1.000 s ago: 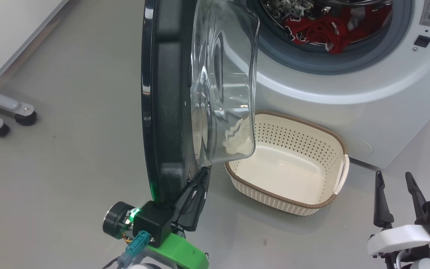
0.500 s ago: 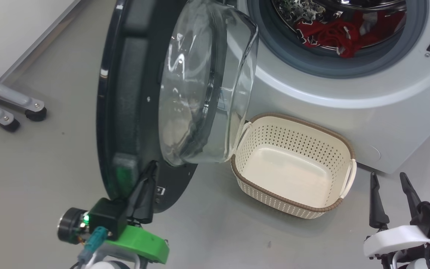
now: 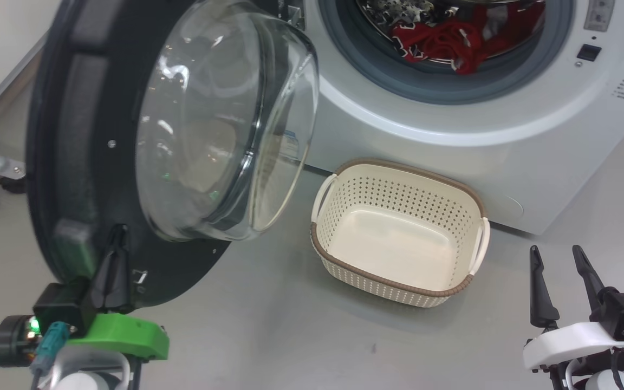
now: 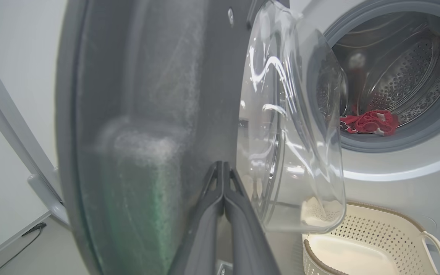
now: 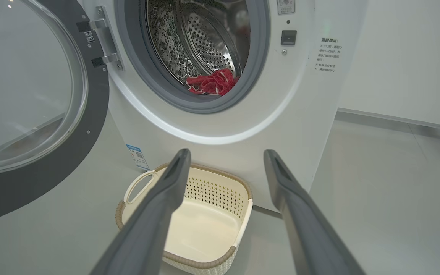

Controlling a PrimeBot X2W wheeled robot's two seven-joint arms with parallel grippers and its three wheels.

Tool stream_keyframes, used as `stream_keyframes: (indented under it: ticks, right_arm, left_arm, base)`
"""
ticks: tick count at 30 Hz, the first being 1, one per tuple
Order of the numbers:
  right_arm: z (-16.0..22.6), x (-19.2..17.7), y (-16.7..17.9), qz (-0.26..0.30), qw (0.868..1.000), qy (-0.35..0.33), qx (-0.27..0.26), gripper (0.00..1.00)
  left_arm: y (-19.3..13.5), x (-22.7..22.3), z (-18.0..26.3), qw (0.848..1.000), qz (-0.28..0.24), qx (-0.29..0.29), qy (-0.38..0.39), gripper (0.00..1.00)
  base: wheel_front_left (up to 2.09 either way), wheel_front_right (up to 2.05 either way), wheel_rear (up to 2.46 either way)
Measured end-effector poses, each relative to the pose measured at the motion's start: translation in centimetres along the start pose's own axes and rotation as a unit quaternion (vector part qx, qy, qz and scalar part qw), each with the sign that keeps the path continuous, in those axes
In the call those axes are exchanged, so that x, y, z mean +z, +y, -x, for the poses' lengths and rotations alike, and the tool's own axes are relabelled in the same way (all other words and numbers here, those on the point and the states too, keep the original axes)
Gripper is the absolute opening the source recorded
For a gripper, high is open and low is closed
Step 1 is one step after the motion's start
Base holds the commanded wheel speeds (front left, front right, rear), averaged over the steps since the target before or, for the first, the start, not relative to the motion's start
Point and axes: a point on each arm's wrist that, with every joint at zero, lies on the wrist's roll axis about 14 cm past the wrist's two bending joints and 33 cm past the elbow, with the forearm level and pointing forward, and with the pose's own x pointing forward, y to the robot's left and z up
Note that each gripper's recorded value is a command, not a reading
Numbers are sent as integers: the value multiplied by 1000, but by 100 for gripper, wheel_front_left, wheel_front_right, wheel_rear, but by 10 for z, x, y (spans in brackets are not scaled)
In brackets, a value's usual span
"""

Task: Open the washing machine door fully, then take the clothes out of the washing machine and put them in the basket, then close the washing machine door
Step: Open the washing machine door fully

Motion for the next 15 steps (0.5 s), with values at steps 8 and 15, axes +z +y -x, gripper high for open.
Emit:
stream_keyframes:
  ticks: [8, 15]
  right_arm:
    - [2, 4, -18, 2, 1000, -6, -23, 100]
    - [6, 4, -31, 0, 999, -7, -43, 100]
  left_arm:
    - [18, -10, -12, 999, -18, 25, 14, 0]
    - [33, -15, -26, 998, -23, 50, 20, 0]
  base:
    - [0, 0, 0]
    - [0, 0, 0]
